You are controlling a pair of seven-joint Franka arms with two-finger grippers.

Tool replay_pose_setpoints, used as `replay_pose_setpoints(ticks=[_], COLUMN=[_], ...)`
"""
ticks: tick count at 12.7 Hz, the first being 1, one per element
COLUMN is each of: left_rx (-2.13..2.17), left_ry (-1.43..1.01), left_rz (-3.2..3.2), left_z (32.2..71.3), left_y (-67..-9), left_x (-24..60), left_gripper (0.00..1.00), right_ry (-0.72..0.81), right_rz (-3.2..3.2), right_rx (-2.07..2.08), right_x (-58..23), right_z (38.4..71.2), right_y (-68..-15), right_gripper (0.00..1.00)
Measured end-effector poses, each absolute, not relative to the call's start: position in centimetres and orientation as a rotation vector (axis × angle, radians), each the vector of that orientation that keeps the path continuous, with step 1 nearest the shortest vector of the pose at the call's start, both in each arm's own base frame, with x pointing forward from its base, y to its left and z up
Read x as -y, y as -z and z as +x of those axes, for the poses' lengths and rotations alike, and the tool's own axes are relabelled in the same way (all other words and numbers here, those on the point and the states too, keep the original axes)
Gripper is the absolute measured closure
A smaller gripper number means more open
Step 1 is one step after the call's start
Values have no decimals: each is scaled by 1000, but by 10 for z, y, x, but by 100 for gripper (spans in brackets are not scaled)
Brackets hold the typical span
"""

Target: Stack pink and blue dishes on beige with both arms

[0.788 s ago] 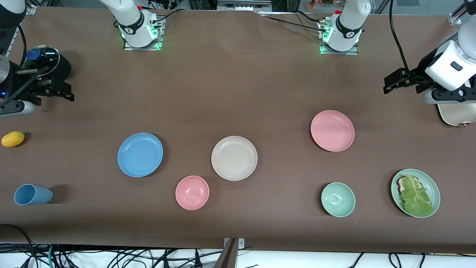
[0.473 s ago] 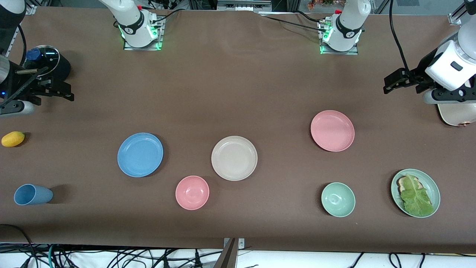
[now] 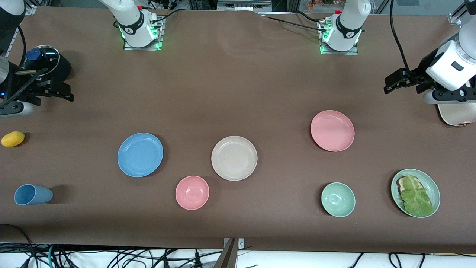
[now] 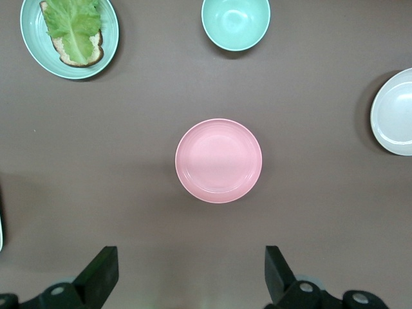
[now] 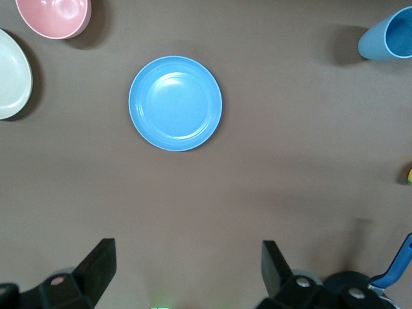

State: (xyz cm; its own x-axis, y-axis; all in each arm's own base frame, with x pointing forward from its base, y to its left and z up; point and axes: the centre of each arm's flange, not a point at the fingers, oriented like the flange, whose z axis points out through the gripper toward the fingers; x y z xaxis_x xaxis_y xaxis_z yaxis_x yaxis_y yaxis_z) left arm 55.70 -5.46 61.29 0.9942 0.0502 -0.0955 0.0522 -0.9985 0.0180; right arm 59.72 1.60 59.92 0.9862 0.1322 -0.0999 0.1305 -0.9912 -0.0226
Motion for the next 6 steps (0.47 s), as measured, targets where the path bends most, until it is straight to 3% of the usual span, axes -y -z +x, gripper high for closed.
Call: replay_pose_setpoints(ticks=[6], left_rx=[-80], left_ry=[148], left_rz=[3116], left_z=[557], left_y=[-613], left_x=[55], left_gripper=[0], right_ry=[-171], right_rz=[-3115], right_rx=[194], right_x=[-12], right_z=[600], right_y=[-594], right_gripper=[0])
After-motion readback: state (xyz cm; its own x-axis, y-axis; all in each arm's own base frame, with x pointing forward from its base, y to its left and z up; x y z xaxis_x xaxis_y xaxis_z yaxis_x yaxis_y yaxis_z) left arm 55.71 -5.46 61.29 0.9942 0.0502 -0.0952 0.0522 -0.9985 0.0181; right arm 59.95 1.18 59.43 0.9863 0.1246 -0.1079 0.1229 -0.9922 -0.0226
